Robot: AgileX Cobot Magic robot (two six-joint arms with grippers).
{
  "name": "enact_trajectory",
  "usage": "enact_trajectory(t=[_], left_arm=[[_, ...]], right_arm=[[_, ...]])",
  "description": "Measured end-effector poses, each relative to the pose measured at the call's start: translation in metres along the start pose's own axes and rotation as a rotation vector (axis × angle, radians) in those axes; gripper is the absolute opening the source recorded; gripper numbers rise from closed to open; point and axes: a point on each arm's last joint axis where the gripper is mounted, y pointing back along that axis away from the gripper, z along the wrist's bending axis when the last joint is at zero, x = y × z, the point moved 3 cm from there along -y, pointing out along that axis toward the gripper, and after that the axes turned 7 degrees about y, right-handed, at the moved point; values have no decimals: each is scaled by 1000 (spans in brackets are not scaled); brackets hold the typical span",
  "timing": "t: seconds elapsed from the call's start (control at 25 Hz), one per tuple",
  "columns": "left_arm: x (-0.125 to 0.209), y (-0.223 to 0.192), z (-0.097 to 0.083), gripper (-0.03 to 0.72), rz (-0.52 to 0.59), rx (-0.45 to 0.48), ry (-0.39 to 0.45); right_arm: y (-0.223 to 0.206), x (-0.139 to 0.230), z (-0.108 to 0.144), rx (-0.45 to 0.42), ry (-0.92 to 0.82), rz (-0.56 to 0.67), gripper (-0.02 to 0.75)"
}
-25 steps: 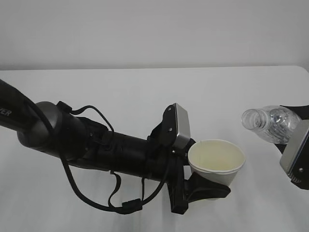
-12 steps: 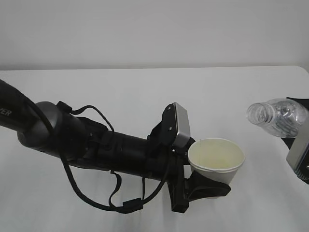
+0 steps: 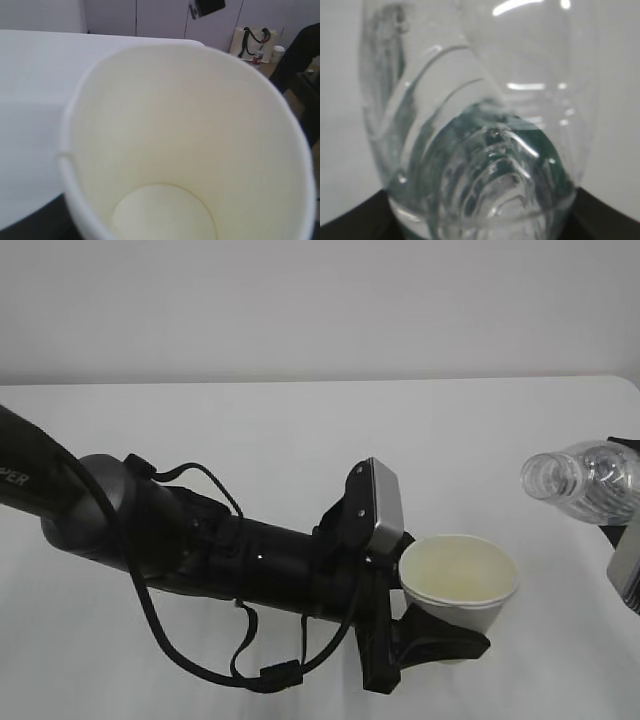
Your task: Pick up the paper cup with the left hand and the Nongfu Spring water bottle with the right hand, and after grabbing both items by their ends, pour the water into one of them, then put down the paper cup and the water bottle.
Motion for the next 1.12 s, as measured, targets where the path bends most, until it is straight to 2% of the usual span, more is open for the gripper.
enact_trajectory(t=[0.24,1.12], left_arm=[[-2,-9,-12,446,-3,39,-13],[-3,-10,-10,446,-2,23,-10]], right_arm=[[0,0,0,-2,47,1,454],[0,2,0,-3,209,13,454]])
